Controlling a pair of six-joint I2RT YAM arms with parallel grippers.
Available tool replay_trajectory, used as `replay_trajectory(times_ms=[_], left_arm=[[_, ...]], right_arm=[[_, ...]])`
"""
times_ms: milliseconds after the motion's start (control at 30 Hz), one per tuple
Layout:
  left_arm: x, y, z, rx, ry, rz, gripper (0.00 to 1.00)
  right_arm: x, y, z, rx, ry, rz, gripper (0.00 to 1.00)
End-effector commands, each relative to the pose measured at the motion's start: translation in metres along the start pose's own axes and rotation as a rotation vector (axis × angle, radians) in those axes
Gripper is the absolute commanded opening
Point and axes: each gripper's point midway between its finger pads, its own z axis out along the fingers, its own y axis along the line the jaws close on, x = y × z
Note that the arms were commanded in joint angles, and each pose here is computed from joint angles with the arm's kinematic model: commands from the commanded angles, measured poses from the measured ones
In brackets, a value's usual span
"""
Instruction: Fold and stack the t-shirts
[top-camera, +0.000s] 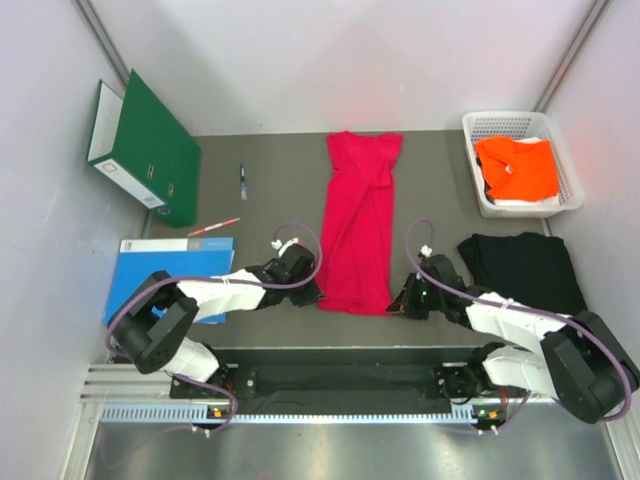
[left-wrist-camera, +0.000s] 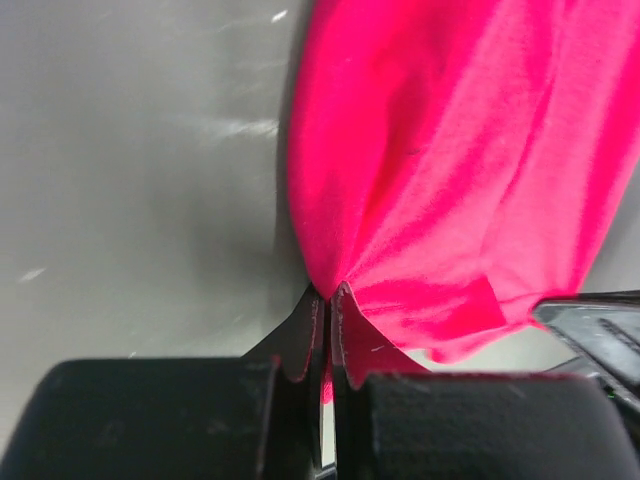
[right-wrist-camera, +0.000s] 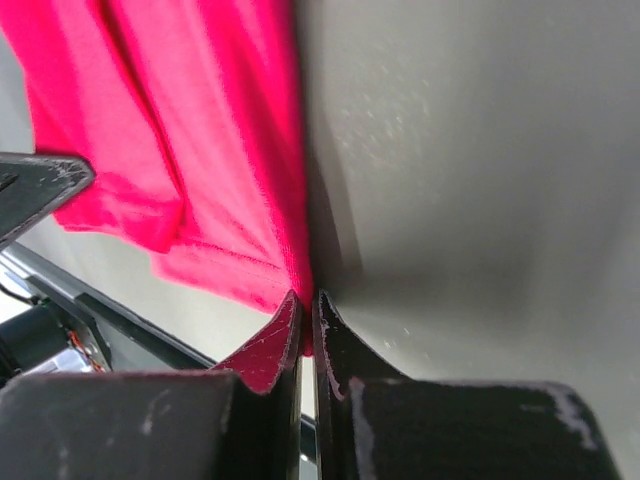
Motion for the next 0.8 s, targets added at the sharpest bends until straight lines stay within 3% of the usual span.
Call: replay_trajectory(times_ms=[0,333,400,433,467,767], left_arm=[[0.037,0.105,-0.022,-0.383,0.109,0.070,0.00],[0.051,0.120,-0.030,-0.413,0.171,0.096,0.00],[0.059,0.119,-0.027,-0.399,0.215,0.111,0.15],[0.060,0.119,-0.026,-0.398,0.224,0.116,0.38],[0.060,0.119,-0.025,-0.399,0.230,0.117,0.46],[0.079,0.128,-0.027,-0.377,0.282,0.070,0.52]], right_arm=[[0.026,-0.044,-0.008,0.167,0.059,-0.018,0.00],[0.034,-0.055,-0.008,0.182,0.070,-0.018,0.00],[0.033,-0.053,-0.006,0.172,0.069,-0.021,0.00],[0.033,-0.052,-0.006,0.167,0.075,-0.020,0.00],[0.032,-0.050,-0.005,0.161,0.072,-0.022,0.00],[0.030,-0.046,-0.005,0.143,0.063,-0.021,0.01]])
